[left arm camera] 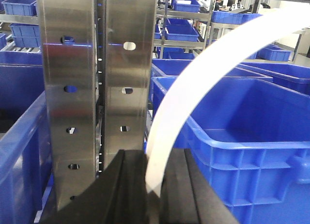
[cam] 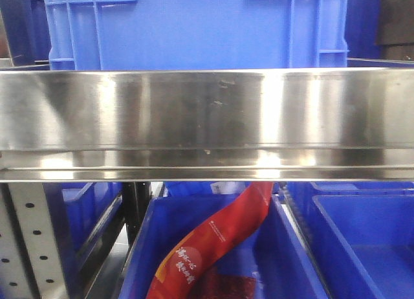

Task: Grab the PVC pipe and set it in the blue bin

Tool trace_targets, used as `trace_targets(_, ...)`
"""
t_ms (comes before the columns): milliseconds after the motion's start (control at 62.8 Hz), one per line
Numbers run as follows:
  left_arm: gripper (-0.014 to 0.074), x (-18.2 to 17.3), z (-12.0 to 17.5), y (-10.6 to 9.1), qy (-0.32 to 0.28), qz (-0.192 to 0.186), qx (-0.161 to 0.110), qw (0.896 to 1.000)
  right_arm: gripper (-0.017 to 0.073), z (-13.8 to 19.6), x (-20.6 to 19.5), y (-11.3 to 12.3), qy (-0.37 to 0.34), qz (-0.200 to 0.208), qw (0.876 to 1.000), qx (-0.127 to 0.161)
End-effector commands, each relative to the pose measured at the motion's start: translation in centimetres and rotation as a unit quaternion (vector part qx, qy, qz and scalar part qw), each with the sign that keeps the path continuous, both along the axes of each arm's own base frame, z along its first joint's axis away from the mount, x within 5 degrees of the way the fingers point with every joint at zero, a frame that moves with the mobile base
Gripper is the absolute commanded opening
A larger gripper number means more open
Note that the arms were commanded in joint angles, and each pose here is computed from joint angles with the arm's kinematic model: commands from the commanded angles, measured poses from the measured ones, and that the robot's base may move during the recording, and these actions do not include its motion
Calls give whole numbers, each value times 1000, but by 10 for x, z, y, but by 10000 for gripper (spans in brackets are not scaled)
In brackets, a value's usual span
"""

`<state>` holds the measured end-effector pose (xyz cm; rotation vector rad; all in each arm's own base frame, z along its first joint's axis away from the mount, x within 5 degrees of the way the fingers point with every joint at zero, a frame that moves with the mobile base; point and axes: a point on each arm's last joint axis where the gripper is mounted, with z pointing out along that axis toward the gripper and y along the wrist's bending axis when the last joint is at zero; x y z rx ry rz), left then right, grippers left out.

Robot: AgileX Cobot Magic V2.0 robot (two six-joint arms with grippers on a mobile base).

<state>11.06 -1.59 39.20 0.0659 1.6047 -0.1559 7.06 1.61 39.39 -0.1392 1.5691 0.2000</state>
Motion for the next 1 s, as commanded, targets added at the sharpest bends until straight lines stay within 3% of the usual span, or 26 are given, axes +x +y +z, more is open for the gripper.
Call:
trace_targets(0, -111, -2, 4, 0, -18, -1, -5, 1000, -168, 2, -1, 0, -17, 0, 1000, 1)
trace_targets(987, -111, -2, 4, 0, -18, -1, -5, 1000, -168, 2, -1, 0, -17, 0, 1000, 1)
